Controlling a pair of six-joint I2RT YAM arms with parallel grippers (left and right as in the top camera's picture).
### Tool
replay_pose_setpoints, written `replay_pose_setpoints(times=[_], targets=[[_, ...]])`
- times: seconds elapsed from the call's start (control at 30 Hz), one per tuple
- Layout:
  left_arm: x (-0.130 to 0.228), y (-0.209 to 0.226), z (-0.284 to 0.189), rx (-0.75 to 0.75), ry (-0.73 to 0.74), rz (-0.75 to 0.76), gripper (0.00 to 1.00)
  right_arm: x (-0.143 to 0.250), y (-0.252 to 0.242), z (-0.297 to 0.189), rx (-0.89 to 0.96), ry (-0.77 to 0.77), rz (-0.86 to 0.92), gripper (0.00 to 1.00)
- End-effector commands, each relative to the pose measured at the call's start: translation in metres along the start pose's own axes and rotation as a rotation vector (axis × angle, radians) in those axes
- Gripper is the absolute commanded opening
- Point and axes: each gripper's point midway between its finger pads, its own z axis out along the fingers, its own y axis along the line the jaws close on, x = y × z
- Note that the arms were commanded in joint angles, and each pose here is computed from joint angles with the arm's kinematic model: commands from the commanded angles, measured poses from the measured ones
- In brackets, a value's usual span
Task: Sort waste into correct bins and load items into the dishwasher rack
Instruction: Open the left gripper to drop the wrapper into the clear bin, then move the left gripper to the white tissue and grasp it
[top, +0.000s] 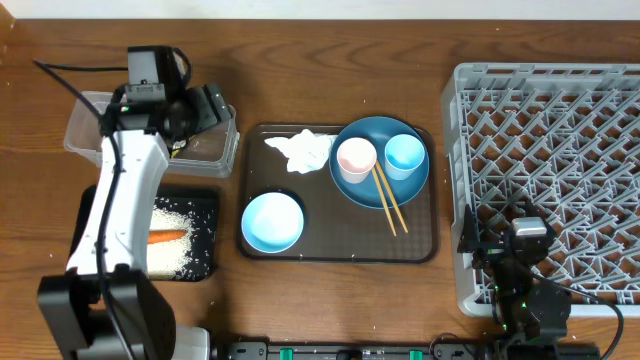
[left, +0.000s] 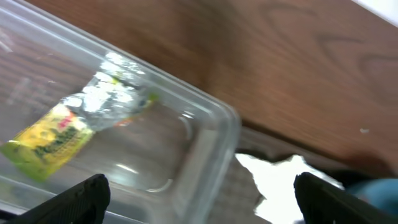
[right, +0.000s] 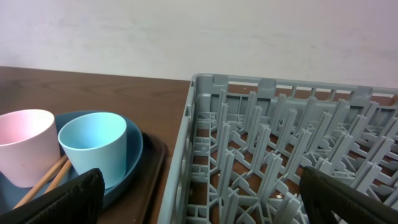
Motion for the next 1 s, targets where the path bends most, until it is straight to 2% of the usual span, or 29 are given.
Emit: replay_pose_setpoints(times=[0.0,0.1,0.43,0.63,0.97], targets=[[0.011,-0.022,-0.001,0.124,0.055,-0.002,0.98,0.002,0.0,0.0,-0.001,0.005,-0.004,0.99],[0.015,-0.033,-0.003,0.175,0.076,0.009,0.98,0.002,0.0,0.0,-0.001,0.005,-0.004,0.99],[0.04,-0.069,-0.002,0.212,0.121,0.128,0.98,0.002,0.0,0.0,-0.001,0.005,-0.004,0.99],[0.05,-0.083,0.001,0.162,0.106,0.199,0.98,0.002,0.0,0.0,-0.001,0.005,-0.004,0.99],[0.075,-0.119,0.011,0.191,0.131,0.294,0.98,0.002,0.0,0.0,-0.001,0.005,-0.004,0.99]])
